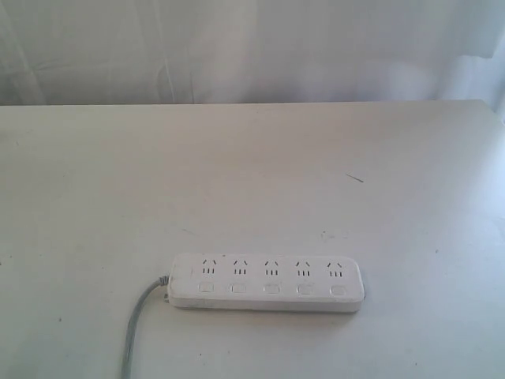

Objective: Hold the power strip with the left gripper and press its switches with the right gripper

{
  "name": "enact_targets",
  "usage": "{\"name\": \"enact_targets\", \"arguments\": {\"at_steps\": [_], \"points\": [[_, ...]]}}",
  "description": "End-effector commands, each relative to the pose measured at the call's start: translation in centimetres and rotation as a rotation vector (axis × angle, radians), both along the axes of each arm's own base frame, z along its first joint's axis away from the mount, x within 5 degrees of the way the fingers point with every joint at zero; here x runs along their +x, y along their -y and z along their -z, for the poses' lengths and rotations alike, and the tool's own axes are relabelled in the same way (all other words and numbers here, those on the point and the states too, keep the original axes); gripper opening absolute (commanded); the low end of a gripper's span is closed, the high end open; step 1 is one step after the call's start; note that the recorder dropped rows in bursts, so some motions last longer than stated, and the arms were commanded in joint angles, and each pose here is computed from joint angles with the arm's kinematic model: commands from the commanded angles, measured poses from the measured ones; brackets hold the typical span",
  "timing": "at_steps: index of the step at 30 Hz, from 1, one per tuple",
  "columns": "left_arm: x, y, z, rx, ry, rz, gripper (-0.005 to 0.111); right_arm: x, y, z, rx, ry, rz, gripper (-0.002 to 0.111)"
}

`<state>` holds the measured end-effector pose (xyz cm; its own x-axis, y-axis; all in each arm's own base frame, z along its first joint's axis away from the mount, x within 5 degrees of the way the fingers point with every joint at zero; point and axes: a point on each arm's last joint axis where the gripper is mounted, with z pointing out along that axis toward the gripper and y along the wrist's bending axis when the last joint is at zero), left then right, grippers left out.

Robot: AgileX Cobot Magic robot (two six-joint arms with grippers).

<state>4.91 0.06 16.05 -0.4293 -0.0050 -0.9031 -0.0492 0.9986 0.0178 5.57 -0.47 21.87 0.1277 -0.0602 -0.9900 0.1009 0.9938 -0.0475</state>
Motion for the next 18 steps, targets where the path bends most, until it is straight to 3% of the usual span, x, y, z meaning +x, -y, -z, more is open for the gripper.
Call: {"name": "enact_targets", "arguments": {"at_steps": [1, 7, 18], "points": [[-0.15, 0.05, 0.35, -0.014, -0.031, -0.002, 0.0, -0.14, 0.38, 3.01, 0.083, -0.309, 0.048, 0.0], [-0.15, 0.05, 0.35, -0.014, -0.031, -0.002, 0.0, -0.26, 0.26, 3.6, 0.135, -0.371, 0.041, 0.0], [-0.15, 0.05, 0.35, -0.014, -0.031, -0.002, 0.0, -0.24, -0.2, 3.73, 0.014, -0.398, -0.019, 0.0]]}}
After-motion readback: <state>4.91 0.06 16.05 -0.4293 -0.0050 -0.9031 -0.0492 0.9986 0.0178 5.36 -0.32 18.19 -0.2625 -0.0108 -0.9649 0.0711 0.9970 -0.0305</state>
